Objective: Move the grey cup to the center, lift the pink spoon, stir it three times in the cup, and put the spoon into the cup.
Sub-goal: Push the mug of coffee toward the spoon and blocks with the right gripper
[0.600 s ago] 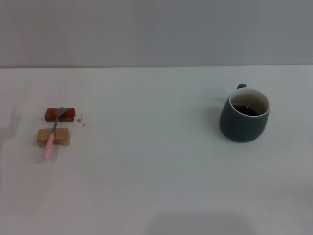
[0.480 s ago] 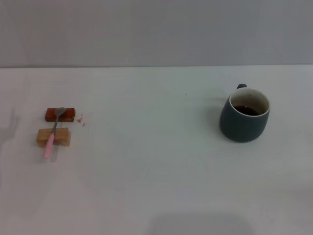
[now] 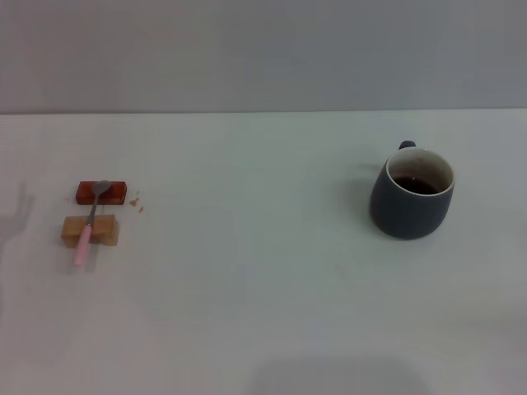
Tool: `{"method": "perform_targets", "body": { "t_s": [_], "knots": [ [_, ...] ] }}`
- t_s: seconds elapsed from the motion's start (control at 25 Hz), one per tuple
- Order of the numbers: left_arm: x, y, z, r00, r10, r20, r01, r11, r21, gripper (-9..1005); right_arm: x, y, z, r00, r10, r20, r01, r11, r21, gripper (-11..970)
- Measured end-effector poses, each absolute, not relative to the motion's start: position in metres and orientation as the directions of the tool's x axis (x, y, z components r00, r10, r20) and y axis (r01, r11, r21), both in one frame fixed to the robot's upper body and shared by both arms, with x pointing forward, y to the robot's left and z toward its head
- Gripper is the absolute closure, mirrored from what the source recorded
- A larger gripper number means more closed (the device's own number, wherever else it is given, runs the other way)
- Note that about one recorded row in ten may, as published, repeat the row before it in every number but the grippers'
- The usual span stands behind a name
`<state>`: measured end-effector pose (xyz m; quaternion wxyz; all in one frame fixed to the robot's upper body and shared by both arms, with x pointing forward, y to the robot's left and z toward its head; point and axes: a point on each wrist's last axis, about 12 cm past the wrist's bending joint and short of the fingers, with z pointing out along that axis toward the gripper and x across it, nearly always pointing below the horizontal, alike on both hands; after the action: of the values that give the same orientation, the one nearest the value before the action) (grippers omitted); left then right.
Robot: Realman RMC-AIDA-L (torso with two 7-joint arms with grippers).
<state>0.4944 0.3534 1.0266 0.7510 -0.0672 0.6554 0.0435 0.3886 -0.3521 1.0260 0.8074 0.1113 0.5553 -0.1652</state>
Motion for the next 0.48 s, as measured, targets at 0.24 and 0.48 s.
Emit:
{"method": "perform_targets", "body": {
  "t_s": [0.24, 0.48],
  "knots": [
    [0.4946, 0.3517, 1.0264, 0.136, -0.021, -0.991, -0.143, 0.989, -0.041, 184, 0.3878, -0.3518, 1.026, 0.329, -0.146, -0.933, 0.388, 0.922, -0.007, 960],
    [0.4979, 0.3481, 1.0271, 0.135, -0.021, -0.991, -0.126, 0.991, -0.038, 184, 0.3882, -0.3527, 1.0243, 0.314, -0.146, -0.938, 0.388, 0.922, -0.014, 960]
  ]
}}
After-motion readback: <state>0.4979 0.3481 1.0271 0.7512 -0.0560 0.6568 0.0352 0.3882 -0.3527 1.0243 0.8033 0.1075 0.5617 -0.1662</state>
